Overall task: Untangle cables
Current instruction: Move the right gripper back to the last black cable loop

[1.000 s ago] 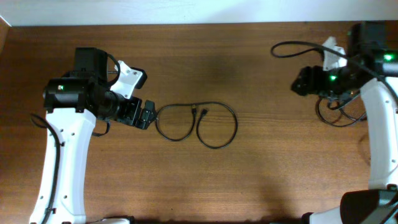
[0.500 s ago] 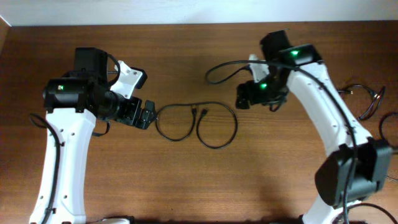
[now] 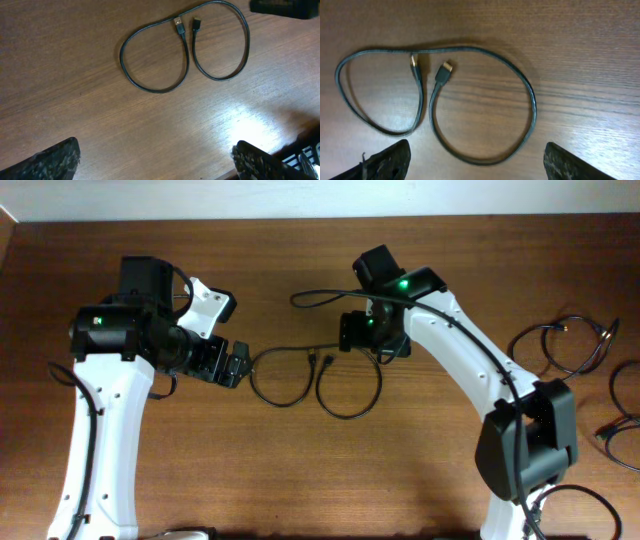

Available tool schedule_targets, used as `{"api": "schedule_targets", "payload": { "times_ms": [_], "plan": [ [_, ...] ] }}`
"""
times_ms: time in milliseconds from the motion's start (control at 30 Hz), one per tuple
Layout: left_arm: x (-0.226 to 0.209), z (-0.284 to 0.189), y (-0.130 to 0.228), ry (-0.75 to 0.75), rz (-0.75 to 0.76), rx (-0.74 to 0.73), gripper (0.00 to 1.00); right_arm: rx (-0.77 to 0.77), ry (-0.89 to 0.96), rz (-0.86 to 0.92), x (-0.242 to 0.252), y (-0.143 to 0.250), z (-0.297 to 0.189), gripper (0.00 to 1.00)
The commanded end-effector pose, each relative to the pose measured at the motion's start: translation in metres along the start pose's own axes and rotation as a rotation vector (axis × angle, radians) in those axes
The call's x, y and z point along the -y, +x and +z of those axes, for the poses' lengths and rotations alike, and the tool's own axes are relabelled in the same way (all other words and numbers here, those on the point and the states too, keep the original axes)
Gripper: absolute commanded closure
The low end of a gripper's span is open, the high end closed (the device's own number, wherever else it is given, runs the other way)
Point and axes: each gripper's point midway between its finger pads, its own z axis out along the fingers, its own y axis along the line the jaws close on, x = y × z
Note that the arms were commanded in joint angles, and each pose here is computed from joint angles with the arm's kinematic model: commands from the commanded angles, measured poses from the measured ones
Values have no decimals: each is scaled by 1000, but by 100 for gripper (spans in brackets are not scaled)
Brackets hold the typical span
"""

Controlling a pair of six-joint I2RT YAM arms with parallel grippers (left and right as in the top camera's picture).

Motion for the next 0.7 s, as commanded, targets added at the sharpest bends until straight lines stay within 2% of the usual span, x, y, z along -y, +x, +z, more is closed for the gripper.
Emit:
{"api": "schedule_targets", "payload": {
  "times_ms": [0, 667],
  "plan": [
    [0, 2, 0, 14, 8, -1, 1, -17, 41, 64, -3, 6, 23, 16],
    [0, 2, 0, 14, 8, -1, 1, -106, 103, 21, -38, 44, 130, 16]
  ]
}}
